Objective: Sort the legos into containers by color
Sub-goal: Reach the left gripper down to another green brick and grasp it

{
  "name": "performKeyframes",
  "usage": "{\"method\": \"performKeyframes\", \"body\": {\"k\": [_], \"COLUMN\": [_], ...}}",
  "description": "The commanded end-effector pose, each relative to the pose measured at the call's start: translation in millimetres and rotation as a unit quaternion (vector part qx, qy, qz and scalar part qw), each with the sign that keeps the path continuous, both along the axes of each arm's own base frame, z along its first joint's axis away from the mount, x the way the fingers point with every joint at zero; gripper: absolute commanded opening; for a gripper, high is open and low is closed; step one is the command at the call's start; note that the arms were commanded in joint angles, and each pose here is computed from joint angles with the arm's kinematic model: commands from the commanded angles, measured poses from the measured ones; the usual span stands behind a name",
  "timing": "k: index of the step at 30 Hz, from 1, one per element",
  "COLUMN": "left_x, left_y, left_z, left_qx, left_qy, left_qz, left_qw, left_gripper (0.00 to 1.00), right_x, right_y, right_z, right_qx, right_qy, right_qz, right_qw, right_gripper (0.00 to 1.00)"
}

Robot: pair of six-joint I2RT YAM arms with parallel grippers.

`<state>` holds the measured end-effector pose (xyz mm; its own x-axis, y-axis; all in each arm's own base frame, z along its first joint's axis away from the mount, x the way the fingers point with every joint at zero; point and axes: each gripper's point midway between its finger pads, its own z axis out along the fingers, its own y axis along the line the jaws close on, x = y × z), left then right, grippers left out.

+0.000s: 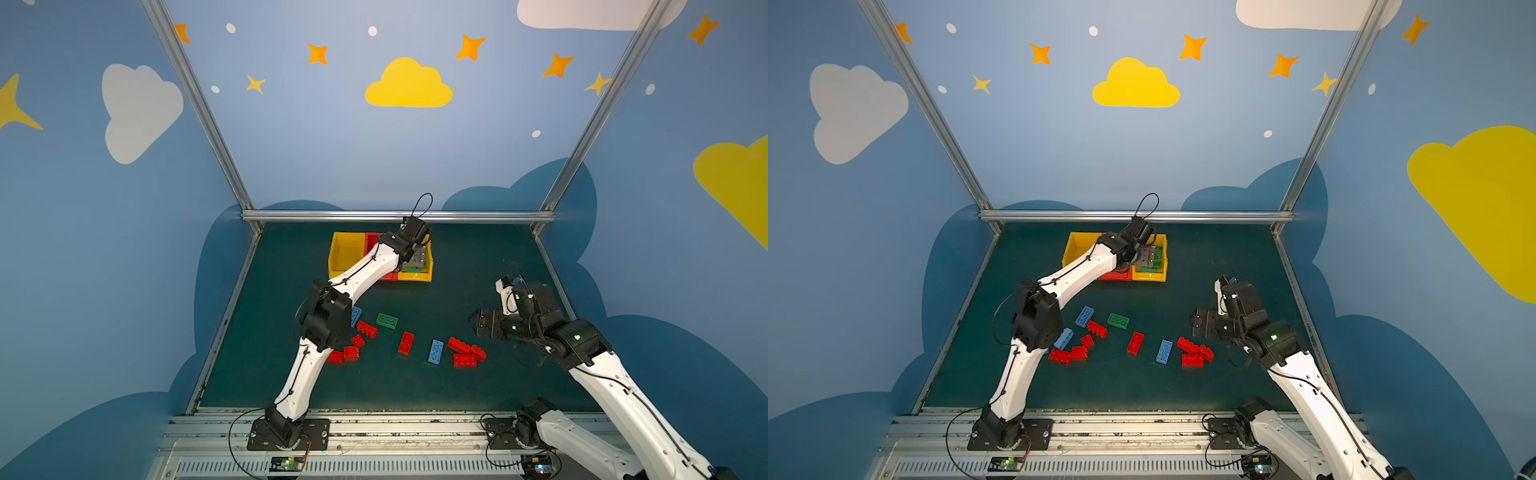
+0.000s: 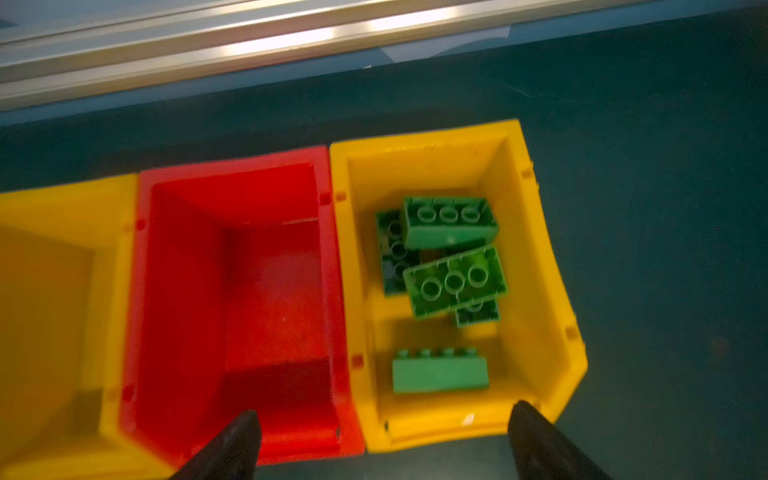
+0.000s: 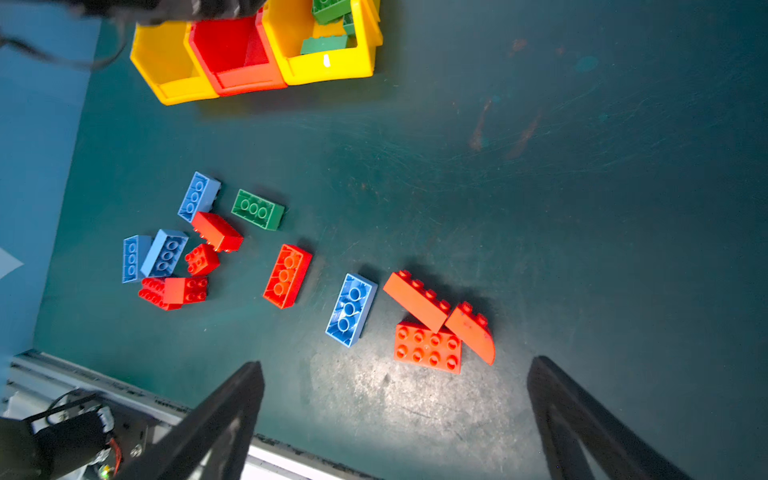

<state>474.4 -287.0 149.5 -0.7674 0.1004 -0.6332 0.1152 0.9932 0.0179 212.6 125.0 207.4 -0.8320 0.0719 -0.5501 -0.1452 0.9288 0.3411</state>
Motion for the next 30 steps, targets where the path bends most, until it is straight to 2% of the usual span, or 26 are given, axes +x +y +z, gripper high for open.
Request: {"method": "performKeyframes", "body": {"k": [1,6,11,30], "left_x": [-37,-101,-136,-151], "left_y": [14,38,45,36], "left_z": [8,-26,-62,-106], "left_qx": [-0.025,-0.031,-0.034,-0.034], "left_qy": [0.001,0.069,0.113,0.158], "left_qz": [0.000,-0.023,-0.037,-0.072], "left_qw": [1.000,0.997,0.992,0.984], "left_gripper": [0.92,0.92,0.92,0.91], "right_x": [-14,-27,-38,-50], "right_y": [7,13,20,20], "right_z": [-6,-15,-22,-34], "right_qx": [0.012,0.010,0.014,-0.008], "right_qy": [0.018,0.030,0.037,0.040], "right_qz": [0.017,0.030,0.039,0.036], "right_qw": [1.000,0.999,0.998,0.999], "right_gripper": [0.97,0.97,0.97,0.97]}}
